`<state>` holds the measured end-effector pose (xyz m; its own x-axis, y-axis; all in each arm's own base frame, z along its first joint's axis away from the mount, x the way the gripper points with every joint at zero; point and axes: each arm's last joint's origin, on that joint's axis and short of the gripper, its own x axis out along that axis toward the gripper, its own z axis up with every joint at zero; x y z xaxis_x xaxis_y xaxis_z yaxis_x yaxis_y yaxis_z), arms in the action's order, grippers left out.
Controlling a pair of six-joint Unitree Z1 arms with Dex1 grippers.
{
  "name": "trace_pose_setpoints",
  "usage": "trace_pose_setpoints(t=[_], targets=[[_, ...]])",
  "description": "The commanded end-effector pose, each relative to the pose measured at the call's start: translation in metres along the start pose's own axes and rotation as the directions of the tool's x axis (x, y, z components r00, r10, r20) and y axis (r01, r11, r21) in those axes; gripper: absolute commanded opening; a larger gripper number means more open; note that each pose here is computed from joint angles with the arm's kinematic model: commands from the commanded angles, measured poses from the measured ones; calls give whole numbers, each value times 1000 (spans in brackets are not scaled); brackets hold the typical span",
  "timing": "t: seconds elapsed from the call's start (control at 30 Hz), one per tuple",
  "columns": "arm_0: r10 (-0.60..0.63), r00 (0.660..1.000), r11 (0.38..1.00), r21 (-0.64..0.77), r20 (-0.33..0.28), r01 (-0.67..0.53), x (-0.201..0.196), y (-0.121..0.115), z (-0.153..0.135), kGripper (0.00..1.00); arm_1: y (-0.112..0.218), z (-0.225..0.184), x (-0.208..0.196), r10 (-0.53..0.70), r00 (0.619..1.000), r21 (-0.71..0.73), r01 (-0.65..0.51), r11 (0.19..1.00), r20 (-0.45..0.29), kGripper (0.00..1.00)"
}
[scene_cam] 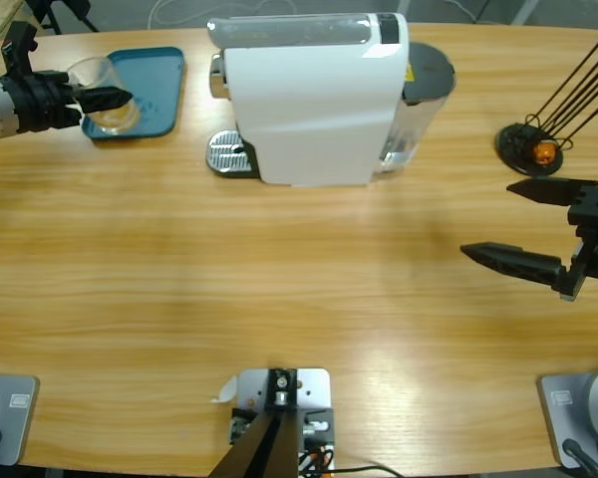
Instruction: Pour coffee
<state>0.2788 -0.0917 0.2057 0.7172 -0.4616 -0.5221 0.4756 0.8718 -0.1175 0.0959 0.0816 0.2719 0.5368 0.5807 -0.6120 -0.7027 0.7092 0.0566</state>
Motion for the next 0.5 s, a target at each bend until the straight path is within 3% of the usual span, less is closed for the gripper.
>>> trace_pose_setpoints(t=[0.03,0.5], targets=[[51,998,998,-21,-22,-52,48,24,9,595,1,-7,4,1,1000,8,-1,1000,-22,1000],[113,987,993,-28,-110,-117,83,37,-3,600,0,-7,2,-11,1000,12,11,1000,-4,1000]])
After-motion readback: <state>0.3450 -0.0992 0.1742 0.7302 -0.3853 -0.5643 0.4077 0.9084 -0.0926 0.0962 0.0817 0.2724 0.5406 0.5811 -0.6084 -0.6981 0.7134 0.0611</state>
